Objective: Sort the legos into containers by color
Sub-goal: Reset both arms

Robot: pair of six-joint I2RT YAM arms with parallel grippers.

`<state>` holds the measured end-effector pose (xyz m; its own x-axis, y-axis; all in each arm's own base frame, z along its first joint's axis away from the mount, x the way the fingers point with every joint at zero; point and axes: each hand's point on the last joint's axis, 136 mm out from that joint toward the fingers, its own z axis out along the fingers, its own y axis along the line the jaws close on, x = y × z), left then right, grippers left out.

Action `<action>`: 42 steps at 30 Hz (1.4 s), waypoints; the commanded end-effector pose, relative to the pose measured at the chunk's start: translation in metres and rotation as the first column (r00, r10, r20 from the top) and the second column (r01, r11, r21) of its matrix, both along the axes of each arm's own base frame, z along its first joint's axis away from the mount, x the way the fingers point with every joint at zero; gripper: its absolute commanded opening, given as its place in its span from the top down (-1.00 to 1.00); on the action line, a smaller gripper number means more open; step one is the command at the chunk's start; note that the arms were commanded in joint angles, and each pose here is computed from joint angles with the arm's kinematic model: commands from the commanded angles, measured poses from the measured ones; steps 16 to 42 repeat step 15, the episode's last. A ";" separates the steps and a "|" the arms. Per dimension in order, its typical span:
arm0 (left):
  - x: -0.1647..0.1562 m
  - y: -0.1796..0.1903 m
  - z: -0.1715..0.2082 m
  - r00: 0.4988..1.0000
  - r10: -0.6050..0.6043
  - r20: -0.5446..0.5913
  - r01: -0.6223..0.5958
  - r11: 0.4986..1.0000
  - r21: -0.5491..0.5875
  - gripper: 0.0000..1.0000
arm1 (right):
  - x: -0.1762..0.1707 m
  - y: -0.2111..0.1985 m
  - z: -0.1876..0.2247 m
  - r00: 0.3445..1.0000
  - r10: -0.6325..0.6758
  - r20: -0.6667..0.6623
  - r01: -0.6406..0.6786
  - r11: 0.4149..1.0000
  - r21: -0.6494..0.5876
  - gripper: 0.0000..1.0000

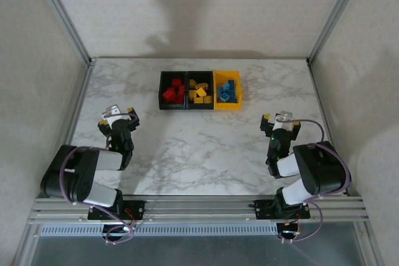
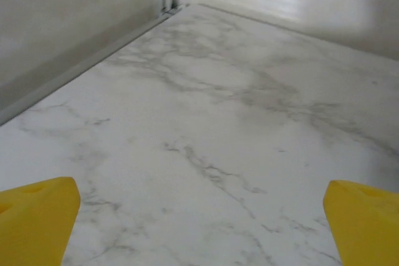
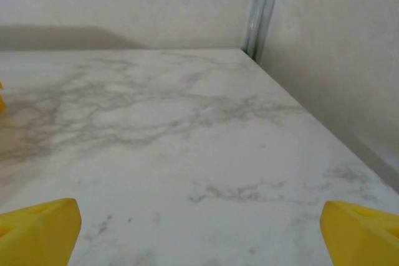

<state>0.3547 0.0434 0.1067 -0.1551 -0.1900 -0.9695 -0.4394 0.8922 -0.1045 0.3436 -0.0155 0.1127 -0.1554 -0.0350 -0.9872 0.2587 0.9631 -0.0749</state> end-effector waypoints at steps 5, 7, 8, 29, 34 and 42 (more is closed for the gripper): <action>0.005 -0.005 0.028 0.984 -0.063 0.165 0.060 0.998 0.020 -0.99 | 0.021 -0.002 0.016 0.995 0.063 0.078 -0.069 0.994 0.085 -0.97; 0.006 -0.005 0.026 0.987 -0.064 0.151 0.062 0.998 0.015 -0.99 | 0.022 -0.002 0.014 0.995 0.064 0.071 -0.070 0.994 0.088 -0.98; 0.006 -0.005 0.028 0.985 -0.060 0.163 0.058 0.998 0.017 -0.99 | 0.024 -0.002 0.014 0.995 0.069 0.067 -0.074 0.993 0.091 -0.97; 0.006 -0.005 0.027 0.986 -0.063 0.155 0.061 0.998 0.017 -0.99 | 0.026 -0.003 0.012 0.994 0.094 0.059 -0.100 0.989 0.108 -0.98; 0.006 -0.005 0.027 0.986 -0.063 0.155 0.061 0.998 0.017 -0.99 | 0.026 -0.003 0.012 0.994 0.094 0.059 -0.100 0.989 0.108 -0.98; 0.006 -0.005 0.027 0.986 -0.063 0.155 0.061 0.998 0.017 -0.99 | 0.026 -0.003 0.012 0.994 0.094 0.059 -0.100 0.989 0.108 -0.98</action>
